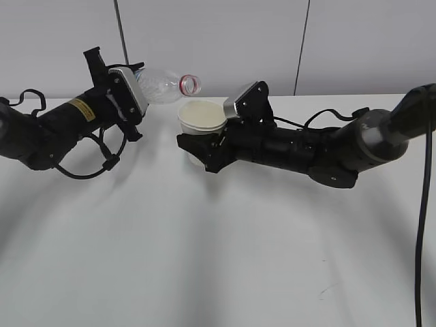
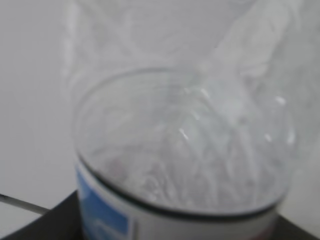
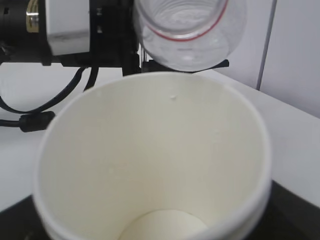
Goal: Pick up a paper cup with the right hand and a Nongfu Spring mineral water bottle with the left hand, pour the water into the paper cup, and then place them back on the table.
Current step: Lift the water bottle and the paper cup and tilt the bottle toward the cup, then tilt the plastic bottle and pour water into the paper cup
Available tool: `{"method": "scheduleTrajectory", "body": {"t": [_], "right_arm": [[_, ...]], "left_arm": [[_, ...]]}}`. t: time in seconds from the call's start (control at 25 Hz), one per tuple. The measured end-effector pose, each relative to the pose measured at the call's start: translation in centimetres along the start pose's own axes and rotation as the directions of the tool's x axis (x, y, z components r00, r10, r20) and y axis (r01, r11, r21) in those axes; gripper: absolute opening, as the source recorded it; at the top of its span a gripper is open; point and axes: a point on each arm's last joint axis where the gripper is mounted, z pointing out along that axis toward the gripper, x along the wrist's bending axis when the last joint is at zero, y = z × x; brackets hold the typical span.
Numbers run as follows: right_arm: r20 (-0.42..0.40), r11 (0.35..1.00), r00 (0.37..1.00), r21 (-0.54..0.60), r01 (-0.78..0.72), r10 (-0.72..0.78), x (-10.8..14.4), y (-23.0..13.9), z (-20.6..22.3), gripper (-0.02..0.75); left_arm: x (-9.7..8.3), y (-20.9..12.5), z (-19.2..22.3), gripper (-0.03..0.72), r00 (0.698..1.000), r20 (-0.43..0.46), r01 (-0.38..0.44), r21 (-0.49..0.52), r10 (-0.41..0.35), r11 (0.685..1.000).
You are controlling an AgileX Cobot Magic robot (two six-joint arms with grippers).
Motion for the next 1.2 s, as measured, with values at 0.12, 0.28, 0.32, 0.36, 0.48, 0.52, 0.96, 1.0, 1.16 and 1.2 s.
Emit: {"method": "scheduleTrajectory", "body": {"t": [0.12, 0.28, 0.32, 0.36, 0.48, 0.52, 0.96, 1.0, 1.16, 1.2], "right_arm": [[-0.018, 1.000, 1.000, 0.012, -0.001, 0.001, 0.16, -0.11, -0.01, 0.524], [-0.017, 0.999, 1.000, 0.039, 0.004, -0.003, 0.15, -0.35, -0.01, 0.524], [-0.014, 0.999, 1.000, 0.044, 0.002, -0.001, 0.12, -0.40, -0.01, 0.524], [-0.014, 0.999, 1.000, 0.046, 0.003, -0.003, 0.13, -0.42, -0.02, 0.524], [-0.006, 0.998, 1.000, 0.065, 0.004, -0.004, 0.05, -0.60, -0.02, 0.524], [-0.004, 0.998, 1.000, 0.069, 0.004, -0.004, 0.03, -0.64, -0.03, 0.524], [-0.028, 0.995, 0.999, 0.097, 0.033, -0.031, 0.22, -0.89, -0.06, 0.524], [-0.030, 0.995, 0.999, 0.097, 0.035, -0.032, 0.23, -0.89, -0.05, 0.524], [-0.033, 0.994, 0.999, 0.098, 0.038, -0.034, 0.25, -0.90, -0.05, 0.524], [-0.031, 0.995, 0.999, 0.098, 0.036, -0.033, 0.24, -0.90, -0.05, 0.524]], "left_arm": [[0.05, 0.04, 0.00, 0.365, 1.000, -0.006, -0.023, -0.004, 0.023, 1.000], [0.15, 0.12, 0.00, 0.365, 0.999, -0.017, -0.032, -0.013, 0.031, 0.999], [0.17, 0.14, 0.00, 0.365, 0.999, -0.019, -0.033, -0.015, 0.032, 0.999], [0.19, 0.16, 0.00, 0.365, 0.999, -0.022, -0.033, -0.017, 0.032, 0.999], [0.22, 0.18, 0.00, 0.365, 0.999, -0.025, -0.034, -0.019, 0.033, 0.999], [0.22, 0.18, 0.00, 0.365, 0.999, -0.025, -0.034, -0.019, 0.033, 0.999], [0.23, 0.19, 0.00, 0.365, 0.997, -0.026, -0.078, -0.019, 0.078, 0.997], [0.23, 0.19, 0.00, 0.365, 0.996, -0.026, -0.080, -0.019, 0.080, 0.997], [0.30, 0.08, -0.05, 0.365, 0.996, -0.030, -0.084, -0.017, 0.084, 0.996], [0.35, 0.00, -0.08, 0.365, 0.996, -0.032, -0.085, -0.016, 0.084, 0.996]]}}
